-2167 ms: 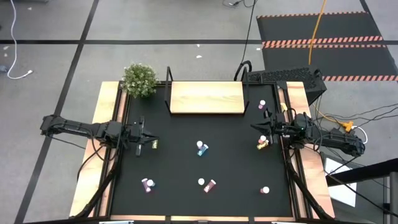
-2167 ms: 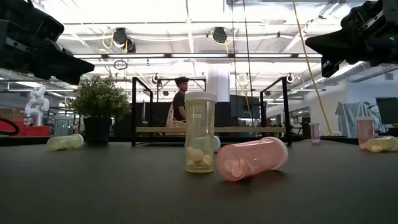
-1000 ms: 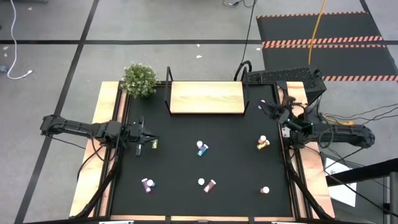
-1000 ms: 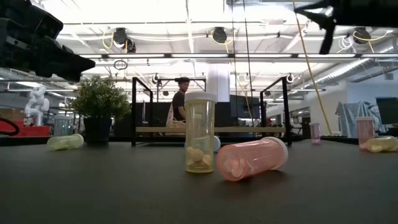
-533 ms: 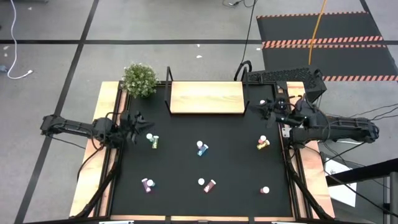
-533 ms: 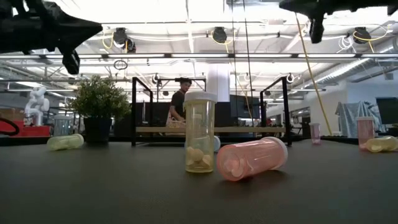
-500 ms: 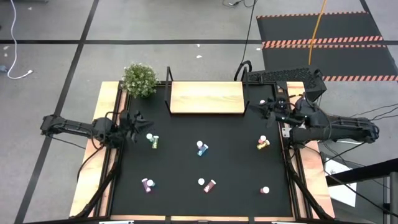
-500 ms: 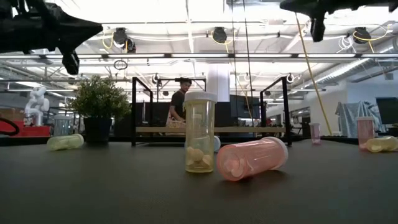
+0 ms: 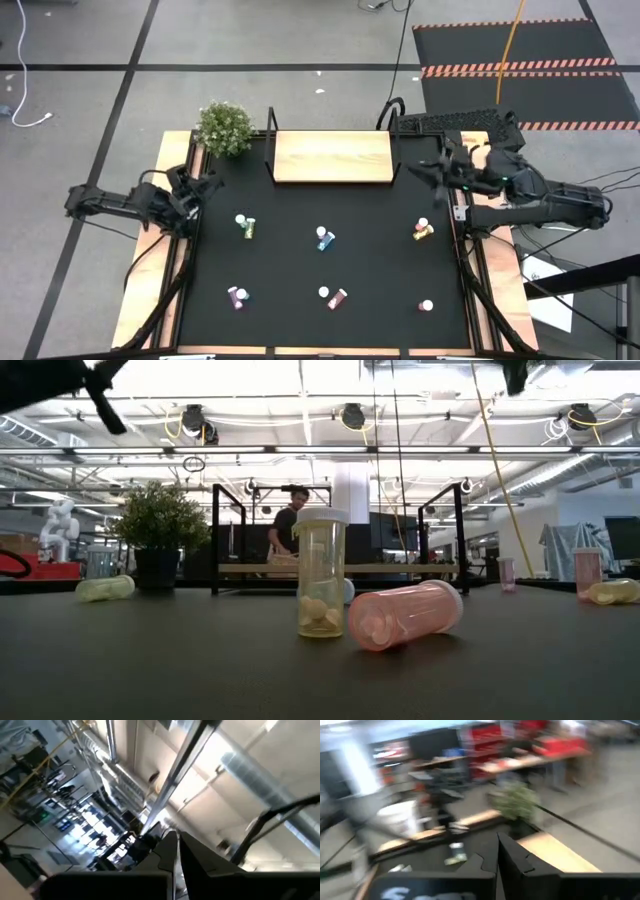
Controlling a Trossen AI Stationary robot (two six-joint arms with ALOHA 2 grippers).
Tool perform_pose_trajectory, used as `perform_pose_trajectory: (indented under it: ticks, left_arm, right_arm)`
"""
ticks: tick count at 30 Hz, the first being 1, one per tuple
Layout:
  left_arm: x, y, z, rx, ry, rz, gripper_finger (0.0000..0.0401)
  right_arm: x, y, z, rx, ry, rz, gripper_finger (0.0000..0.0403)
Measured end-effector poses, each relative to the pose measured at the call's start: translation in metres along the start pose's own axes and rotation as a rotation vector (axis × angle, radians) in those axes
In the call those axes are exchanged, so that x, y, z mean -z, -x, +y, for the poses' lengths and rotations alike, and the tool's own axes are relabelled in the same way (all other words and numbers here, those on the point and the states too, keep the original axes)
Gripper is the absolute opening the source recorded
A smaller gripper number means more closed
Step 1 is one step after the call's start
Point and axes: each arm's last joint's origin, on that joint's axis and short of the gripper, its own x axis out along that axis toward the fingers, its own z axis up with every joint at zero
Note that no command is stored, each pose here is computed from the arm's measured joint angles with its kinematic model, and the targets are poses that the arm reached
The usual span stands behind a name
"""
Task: Pick and place medicine bottles onto shelf by color
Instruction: Put the top left blue pill bottle on the shelf
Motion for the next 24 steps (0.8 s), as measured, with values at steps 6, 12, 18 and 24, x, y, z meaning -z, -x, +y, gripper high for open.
perform_pose_trajectory:
  ticks: [6,12,18,24]
  left_arm:
    - [-0.021,-0.037,-0.03,-0.216,-0.228,0.243,0.0021]
    - [-0.037,-0.06,-0.05,-0.513,-0.364,0.651,0.0021]
    - [-0.04,-0.076,-0.061,-0.648,-0.446,0.91,0.0021]
    - [-0.031,-0.081,-0.057,-0.725,-0.53,1.069,0.0021]
  right_arm:
    - [0.017,-0.035,0.006,0.025,-0.036,0.143,0.0]
    - [0.03,-0.065,0.012,0.042,-0.1,0.183,0.0]
    - [0.049,-0.072,0.018,0.169,-0.198,0.283,0.0]
    - [0.049,-0.081,0.037,0.01,-0.107,0.24,0.0]
